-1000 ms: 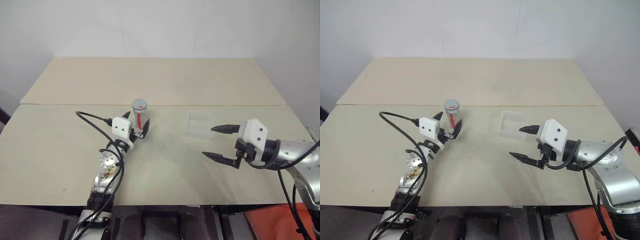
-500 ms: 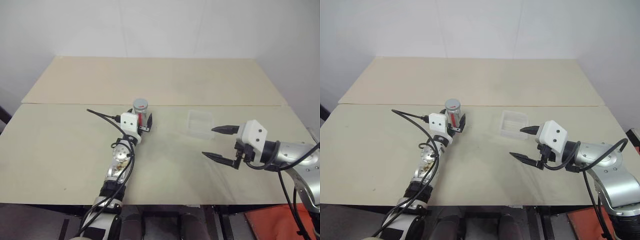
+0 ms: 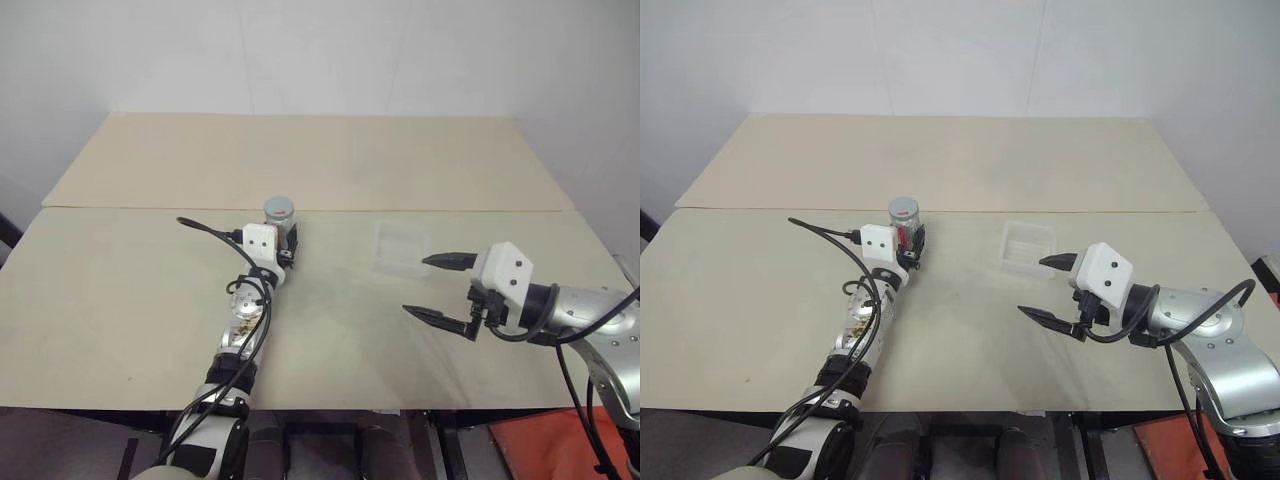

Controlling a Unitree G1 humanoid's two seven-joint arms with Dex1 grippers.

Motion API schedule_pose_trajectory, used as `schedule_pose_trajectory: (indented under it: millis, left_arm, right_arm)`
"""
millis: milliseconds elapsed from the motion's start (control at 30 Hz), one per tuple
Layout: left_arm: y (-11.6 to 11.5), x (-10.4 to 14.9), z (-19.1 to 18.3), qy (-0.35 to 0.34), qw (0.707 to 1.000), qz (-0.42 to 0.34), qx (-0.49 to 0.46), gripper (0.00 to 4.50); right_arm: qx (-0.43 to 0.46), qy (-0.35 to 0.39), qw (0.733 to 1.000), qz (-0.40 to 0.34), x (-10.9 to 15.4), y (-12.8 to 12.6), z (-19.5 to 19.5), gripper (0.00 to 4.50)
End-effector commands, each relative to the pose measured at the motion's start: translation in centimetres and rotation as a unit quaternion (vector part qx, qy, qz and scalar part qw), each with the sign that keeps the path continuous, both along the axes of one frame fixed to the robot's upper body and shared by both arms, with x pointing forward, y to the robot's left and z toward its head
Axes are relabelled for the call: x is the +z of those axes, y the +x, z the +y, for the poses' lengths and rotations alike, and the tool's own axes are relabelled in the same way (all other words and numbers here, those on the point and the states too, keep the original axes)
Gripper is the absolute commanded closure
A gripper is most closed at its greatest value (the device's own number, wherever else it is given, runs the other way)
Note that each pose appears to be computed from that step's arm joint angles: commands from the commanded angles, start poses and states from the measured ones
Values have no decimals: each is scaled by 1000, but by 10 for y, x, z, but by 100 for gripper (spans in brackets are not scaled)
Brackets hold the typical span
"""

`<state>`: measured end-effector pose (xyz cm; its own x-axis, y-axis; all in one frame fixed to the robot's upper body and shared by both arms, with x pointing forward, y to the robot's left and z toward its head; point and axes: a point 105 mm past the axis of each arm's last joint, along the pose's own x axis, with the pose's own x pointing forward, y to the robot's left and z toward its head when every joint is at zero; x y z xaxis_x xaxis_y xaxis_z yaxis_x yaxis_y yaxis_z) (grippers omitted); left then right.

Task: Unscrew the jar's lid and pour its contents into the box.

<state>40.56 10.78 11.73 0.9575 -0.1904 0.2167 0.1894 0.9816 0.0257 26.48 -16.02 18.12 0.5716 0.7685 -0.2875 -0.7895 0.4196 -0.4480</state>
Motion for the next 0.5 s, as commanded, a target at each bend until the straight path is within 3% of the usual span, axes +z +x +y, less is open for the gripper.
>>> schedule_pose_trajectory:
  millis: [33, 200, 300, 500]
  left_arm:
    - [1, 16, -5, -6, 1000, -27, -6, 233]
    - [-11, 37, -19, -12, 995, -57, -76, 254]
    - [-30, 54, -31, -8, 984, -72, -161, 254]
    - [-80, 56, -56, 90, 935, -42, -342, 254]
  right_arm:
    - [-2, 3, 1000, -26, 12, -1, 2, 0]
    - [-11, 29, 999, -42, 21, 7, 13, 0]
    - [-40, 88, 993, -63, 35, 19, 30, 0]
    - [-53, 217, 972, -75, 62, 25, 72, 0]
